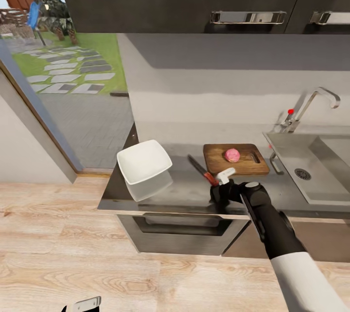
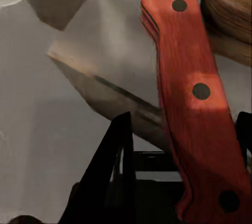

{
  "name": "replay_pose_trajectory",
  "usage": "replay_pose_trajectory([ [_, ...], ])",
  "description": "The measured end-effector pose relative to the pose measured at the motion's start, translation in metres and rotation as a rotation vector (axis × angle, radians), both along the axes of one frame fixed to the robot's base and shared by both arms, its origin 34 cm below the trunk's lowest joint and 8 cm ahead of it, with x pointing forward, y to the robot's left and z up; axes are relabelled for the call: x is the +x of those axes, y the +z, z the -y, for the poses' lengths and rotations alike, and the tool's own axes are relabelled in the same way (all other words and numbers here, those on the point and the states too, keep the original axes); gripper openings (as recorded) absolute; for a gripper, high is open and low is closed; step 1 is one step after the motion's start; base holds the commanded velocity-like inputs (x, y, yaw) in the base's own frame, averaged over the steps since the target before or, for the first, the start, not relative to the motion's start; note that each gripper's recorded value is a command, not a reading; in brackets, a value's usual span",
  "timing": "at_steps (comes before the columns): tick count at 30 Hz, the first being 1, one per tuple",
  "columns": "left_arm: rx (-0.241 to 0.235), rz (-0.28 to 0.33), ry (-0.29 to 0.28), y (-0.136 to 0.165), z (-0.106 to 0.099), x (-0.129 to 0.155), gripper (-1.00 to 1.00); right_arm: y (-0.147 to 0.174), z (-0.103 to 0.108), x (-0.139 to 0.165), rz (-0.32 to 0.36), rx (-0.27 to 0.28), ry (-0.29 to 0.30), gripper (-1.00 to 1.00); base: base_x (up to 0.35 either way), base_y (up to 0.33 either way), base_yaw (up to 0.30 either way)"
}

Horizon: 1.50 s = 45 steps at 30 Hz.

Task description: In the kitchen, take the Vidalia onion out of the sink, dice it on the chopping board with the paring knife, put the diced onion into the bowl on the countertop, then place both the paring knife and the chopping board into the sink.

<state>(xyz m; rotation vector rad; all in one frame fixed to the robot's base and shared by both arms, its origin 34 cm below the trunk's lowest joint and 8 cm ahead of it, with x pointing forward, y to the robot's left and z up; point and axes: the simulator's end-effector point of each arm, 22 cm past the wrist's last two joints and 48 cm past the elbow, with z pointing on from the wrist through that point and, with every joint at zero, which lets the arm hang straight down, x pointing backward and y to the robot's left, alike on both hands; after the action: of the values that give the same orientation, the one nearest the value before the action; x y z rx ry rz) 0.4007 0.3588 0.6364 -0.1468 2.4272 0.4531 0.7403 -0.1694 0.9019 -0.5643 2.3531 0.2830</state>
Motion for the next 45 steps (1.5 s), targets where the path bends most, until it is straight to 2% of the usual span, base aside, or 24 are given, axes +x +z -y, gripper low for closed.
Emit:
replay_pose_trajectory([
  [5,0.000,0.000,0.000,0.000,0.000,0.000,1.00,0.000,-0.011,-0.003,-0.001,-0.001,0.026,-1.00,0.000,0.000,0.000],
  [17,0.000,0.000,-0.001,0.000,0.000,0.000,1.00,0.000,-0.018,-0.004,-0.002,0.008,0.033,-1.00,0.000,0.000,0.000],
  [23,0.001,0.000,0.000,0.000,0.000,0.000,1.00,0.000,-0.035,-0.009,0.002,-0.005,0.078,-1.00,0.000,0.000,0.000],
  [30,0.000,0.001,0.000,0.000,0.000,0.000,1.00,0.001,-0.051,-0.011,-0.002,0.012,0.095,-1.00,0.000,0.000,0.000],
  [45,0.000,0.000,0.000,0.000,0.000,0.000,1.00,0.001,-0.054,-0.012,-0.005,0.032,0.094,-1.00,0.000,0.000,0.000],
])
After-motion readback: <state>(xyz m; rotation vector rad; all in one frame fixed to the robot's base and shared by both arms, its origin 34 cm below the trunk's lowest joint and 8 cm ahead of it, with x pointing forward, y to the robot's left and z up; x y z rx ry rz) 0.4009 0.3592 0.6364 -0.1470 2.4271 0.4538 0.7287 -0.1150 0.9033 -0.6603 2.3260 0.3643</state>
